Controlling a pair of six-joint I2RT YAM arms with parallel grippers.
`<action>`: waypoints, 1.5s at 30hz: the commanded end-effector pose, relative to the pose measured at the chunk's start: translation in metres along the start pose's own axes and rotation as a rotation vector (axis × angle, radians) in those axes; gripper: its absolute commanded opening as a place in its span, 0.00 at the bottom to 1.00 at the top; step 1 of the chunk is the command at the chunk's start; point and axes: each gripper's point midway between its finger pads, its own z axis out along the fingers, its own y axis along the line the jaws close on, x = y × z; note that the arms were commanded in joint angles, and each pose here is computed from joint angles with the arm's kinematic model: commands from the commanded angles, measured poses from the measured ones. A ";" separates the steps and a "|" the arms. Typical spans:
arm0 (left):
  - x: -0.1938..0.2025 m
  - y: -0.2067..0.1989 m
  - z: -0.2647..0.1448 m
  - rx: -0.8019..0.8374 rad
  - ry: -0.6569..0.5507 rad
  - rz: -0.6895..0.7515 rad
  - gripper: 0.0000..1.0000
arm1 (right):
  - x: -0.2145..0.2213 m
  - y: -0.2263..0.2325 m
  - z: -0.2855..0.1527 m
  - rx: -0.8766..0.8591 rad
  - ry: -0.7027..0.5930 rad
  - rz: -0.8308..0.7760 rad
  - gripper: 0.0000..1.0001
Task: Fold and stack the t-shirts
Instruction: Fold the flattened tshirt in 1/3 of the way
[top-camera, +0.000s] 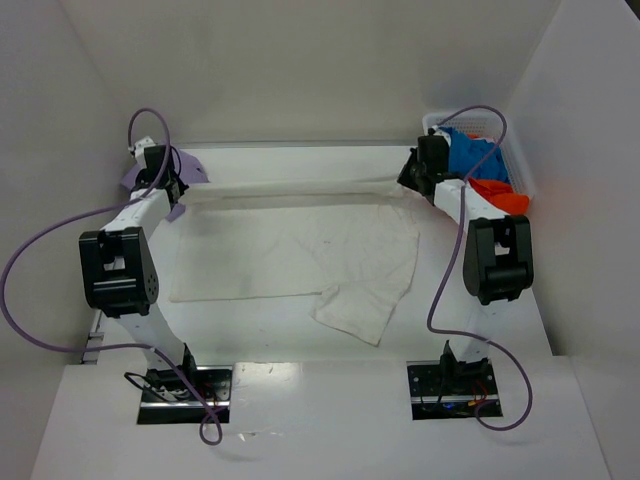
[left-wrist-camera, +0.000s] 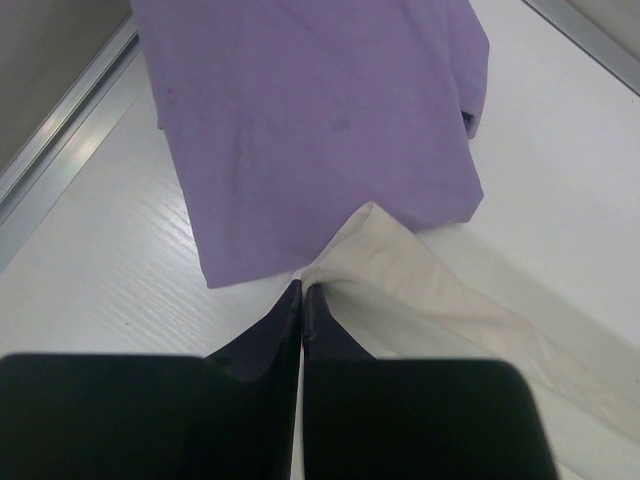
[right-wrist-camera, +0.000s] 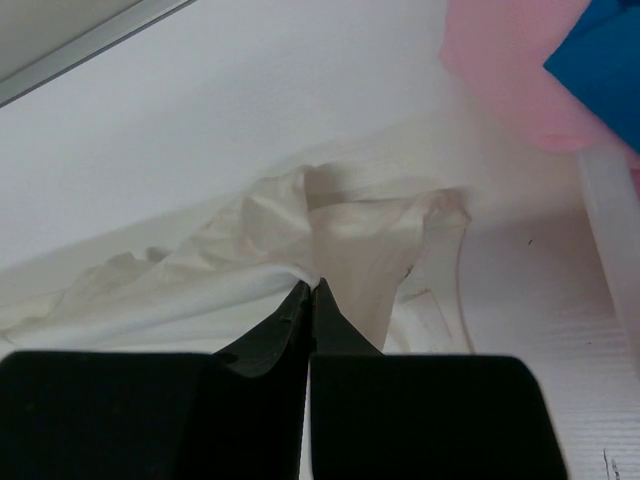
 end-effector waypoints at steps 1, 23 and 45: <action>-0.030 0.013 -0.010 -0.027 -0.087 -0.058 0.00 | -0.029 -0.011 -0.014 0.027 -0.101 0.010 0.00; 0.025 0.034 -0.014 -0.065 0.048 -0.032 0.00 | 0.043 -0.037 -0.011 0.072 0.045 0.012 0.07; -0.033 -0.030 -0.075 0.318 -0.055 -0.018 0.90 | -0.002 0.016 -0.011 -0.128 0.007 -0.004 0.56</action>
